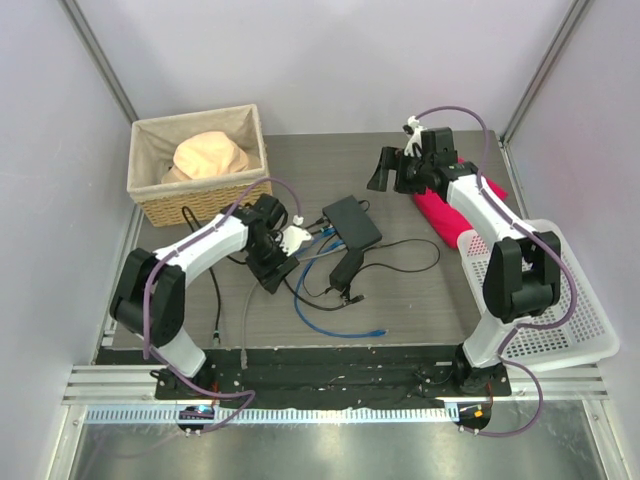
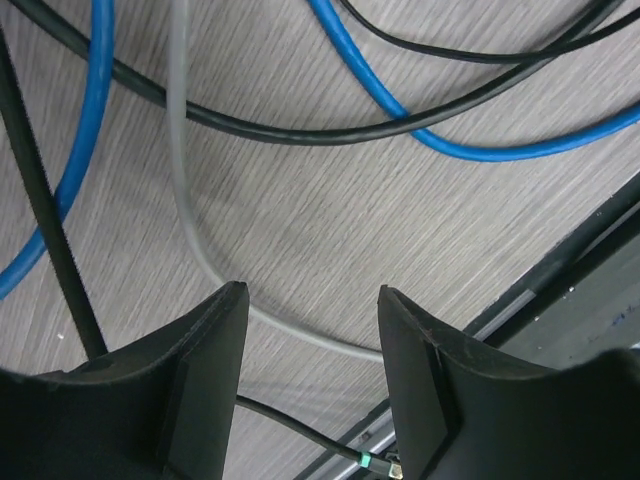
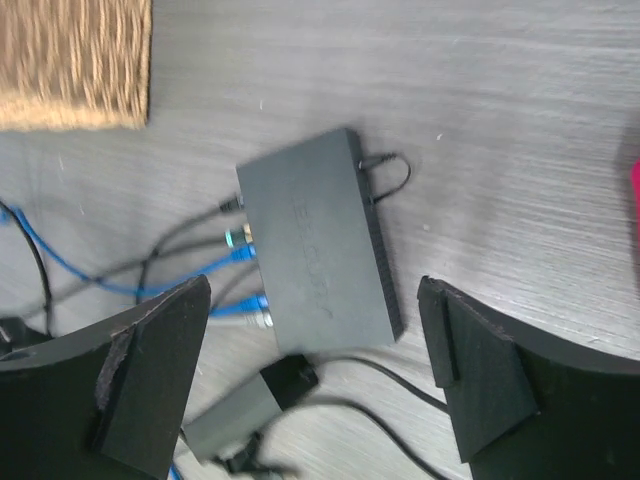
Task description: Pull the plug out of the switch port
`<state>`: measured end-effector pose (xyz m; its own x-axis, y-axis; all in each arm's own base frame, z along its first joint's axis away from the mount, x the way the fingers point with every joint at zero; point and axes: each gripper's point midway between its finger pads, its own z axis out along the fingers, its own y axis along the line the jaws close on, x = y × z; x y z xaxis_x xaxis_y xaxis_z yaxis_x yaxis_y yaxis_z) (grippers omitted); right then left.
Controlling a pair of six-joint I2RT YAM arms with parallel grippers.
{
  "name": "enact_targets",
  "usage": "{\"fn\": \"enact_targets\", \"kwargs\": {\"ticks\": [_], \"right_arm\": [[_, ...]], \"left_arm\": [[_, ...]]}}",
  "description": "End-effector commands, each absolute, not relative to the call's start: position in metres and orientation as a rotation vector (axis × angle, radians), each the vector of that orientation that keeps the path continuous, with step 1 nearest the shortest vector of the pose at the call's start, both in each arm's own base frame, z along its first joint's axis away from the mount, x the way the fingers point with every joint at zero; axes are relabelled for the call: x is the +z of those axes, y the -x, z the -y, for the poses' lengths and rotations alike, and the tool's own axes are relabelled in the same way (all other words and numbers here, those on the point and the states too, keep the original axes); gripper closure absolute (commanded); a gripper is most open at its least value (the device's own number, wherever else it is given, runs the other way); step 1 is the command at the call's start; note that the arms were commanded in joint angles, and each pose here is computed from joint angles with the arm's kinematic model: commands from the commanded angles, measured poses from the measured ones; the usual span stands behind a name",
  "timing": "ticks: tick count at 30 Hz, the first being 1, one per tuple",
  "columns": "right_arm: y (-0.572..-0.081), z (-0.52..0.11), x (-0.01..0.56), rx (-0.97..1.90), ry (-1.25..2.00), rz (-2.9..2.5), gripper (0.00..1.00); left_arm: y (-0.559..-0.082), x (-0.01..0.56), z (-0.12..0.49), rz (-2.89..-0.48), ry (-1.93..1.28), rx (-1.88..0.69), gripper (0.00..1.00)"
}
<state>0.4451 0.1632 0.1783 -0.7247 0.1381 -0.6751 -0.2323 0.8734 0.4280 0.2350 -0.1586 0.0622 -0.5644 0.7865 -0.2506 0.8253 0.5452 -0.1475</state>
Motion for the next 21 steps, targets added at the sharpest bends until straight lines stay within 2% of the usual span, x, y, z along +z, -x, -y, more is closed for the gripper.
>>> {"fn": "enact_targets", "kwargs": {"ticks": [1,3,5,8,10,11,14,19,21], "right_arm": [[-0.43,-0.173,0.183,0.702,0.368,-2.283,0.13],[-0.429,-0.17,0.176,0.667,0.414,-2.288,0.16],[-0.428,-0.164,0.158,0.627,0.41,-2.342,0.24],[-0.43,-0.155,0.123,0.564,0.431,-2.433,0.34],[-0.431,-0.152,0.107,0.538,0.442,-2.468,0.38],[-0.433,-0.15,0.099,0.521,0.438,-2.486,0.41],[-0.437,-0.152,0.073,0.485,0.472,-2.525,0.51],[-0.442,-0.166,0.038,0.473,0.538,-2.574,0.71],[-0.439,-0.173,0.028,0.445,0.621,-2.579,0.72]], "left_arm": [[-0.254,0.086,0.168,-2.618,-1.349,-0.354,0.43],[-0.258,0.086,0.169,-2.617,-1.365,-0.354,0.47],[-0.26,0.079,0.171,-2.556,-1.404,-0.368,0.48],[-0.245,0.058,0.169,-2.529,-1.469,-0.422,0.51],[-0.238,0.041,0.163,-2.536,-1.509,-0.421,0.55],[-0.236,0.036,0.161,-2.538,-1.526,-0.414,0.62],[-0.24,0.017,0.148,-2.551,-1.567,-0.315,0.74],[-0.269,0.004,0.148,-2.513,-1.53,-0.223,0.75],[-0.287,-0.002,0.156,-2.507,-1.511,-0.206,0.77]]}}
